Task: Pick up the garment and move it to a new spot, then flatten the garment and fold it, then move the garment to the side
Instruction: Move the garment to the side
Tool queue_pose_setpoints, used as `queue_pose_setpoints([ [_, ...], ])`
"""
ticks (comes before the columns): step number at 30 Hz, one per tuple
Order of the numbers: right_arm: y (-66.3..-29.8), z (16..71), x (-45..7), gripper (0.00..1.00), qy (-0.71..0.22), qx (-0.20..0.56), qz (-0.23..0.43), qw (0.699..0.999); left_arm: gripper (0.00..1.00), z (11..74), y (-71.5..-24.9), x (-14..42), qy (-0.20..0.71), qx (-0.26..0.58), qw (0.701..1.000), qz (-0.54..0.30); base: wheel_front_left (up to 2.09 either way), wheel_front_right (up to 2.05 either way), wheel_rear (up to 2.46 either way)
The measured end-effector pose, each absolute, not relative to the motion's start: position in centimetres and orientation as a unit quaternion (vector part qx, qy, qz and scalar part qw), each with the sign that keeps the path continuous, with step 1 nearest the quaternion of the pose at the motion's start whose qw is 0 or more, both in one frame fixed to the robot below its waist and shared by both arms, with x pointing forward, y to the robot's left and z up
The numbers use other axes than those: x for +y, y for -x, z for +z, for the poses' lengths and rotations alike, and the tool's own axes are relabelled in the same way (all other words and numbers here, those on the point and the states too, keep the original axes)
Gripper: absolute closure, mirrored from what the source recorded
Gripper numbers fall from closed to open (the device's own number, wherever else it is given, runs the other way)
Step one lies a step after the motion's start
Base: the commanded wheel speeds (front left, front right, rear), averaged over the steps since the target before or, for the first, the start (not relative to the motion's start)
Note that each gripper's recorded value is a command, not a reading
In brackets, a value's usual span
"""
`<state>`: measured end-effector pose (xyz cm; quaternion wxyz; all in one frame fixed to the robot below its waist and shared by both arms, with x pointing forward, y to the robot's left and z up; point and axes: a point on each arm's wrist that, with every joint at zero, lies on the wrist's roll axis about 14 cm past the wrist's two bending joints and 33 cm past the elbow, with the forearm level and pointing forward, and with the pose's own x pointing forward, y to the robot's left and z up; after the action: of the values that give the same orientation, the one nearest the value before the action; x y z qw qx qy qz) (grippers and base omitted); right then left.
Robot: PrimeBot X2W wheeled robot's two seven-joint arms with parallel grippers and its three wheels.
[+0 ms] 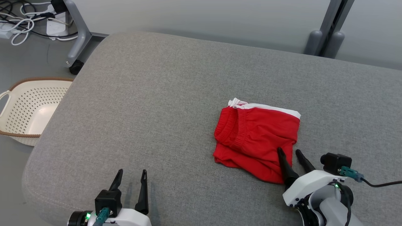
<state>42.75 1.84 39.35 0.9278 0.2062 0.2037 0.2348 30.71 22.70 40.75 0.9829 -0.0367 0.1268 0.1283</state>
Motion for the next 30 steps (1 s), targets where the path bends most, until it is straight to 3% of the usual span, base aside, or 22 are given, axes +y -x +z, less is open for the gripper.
queue_pose_setpoints([
  [3,-42.2,39.2,2.3,0.0,-0.216,0.211,0.242,0.922,0.0,40.6,-30.9,22.5,0.037,0.129,0.983,0.125,0.0,0.0,0.0],
  [4,-42.2,39.1,2.3,0.06,-0.216,0.213,0.243,0.921,0.0,40.6,-30.9,22.4,0.036,0.129,0.983,0.124,0.0,0.0,0.0],
  [5,-42.1,39.1,2.4,0.51,-0.222,0.214,0.241,0.92,0.0,40.6,-31.0,22.3,0.036,0.129,0.983,0.123,0.0,0.0,0.0],
  [6,-42.2,39.2,2.4,0.66,-0.224,0.214,0.242,0.92,0.0,40.6,-31.1,22.3,0.036,0.129,0.983,0.122,0.0,0.0,0.0],
  [7,-42.0,39.2,2.7,0.93,-0.222,0.215,0.248,0.918,0.0,40.7,-31.2,22.2,0.036,0.128,0.984,0.121,0.0,0.0,0.0],
  [8,-41.7,39.2,3.0,1.0,-0.224,0.217,0.253,0.916,0.0,40.7,-31.3,22.2,0.036,0.127,0.984,0.12,0.0,0.0,0.0],
  [16,-41.8,40.2,2.8,1.0,-0.241,0.21,0.24,0.917,0.0,41.1,-31.1,22.4,0.032,0.12,0.985,0.12,0.0,0.0,0.0],
  [30,-41.8,42.4,-6.3,1.0,-0.189,0.144,0.149,0.96,0.0,42.2,-34.4,16.5,0.034,0.099,0.994,0.015,0.0,0.0,0.0],
])
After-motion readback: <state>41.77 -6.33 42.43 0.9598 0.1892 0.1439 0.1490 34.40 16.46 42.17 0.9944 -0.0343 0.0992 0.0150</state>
